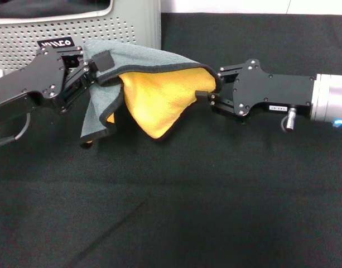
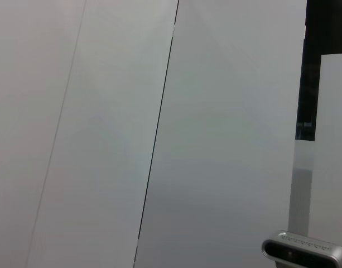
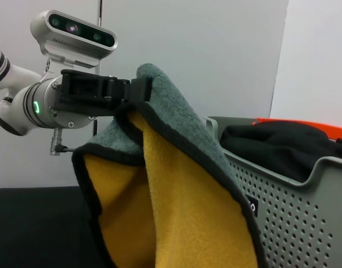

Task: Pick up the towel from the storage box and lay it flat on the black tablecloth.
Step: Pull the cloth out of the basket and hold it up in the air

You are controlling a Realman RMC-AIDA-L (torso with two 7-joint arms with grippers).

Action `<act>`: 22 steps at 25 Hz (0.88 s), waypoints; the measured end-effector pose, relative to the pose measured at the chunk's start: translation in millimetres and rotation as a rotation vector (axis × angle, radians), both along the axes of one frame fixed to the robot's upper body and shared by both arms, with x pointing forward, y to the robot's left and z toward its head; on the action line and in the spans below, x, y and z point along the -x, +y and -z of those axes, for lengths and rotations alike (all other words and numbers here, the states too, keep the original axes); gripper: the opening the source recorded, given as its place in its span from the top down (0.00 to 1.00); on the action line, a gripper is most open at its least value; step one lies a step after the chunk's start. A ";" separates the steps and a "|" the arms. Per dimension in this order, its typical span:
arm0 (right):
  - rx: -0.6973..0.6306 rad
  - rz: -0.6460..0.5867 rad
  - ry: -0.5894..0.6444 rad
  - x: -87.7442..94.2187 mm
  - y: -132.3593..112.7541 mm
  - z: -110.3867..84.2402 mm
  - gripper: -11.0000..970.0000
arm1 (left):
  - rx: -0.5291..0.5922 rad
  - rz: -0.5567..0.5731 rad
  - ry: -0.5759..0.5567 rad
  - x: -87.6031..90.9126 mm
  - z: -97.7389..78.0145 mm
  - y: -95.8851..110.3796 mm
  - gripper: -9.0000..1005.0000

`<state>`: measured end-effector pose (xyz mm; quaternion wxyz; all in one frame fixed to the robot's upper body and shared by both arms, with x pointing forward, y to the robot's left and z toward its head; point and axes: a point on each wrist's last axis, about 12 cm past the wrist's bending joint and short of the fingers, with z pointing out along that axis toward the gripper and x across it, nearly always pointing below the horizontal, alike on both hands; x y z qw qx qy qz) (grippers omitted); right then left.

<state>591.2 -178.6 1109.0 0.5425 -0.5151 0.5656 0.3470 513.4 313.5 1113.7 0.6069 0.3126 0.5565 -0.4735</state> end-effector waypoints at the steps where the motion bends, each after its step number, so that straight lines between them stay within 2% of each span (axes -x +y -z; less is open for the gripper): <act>1: -0.002 -0.003 0.001 0.3 0.2 -0.2 0.59 | 0.000 0.000 0.000 0.0 0.0 0.1 0.94; 7: -0.025 -0.018 0.002 4.0 -1.2 -1.7 0.75 | -0.003 -0.007 -0.002 0.1 -0.5 2.3 0.94; 13: -0.025 -0.021 -0.003 5.1 -1.6 -1.0 0.80 | -0.002 -0.012 -0.004 0.1 -0.9 3.4 0.94; 18: -0.018 -0.024 -0.007 5.5 -1.3 -0.2 0.91 | 0.001 -0.021 -0.007 0.7 -0.8 4.8 0.94; 22: -0.013 -0.023 -0.021 6.6 -2.9 1.1 0.95 | 0.001 -0.022 -0.007 0.8 -0.7 4.8 0.94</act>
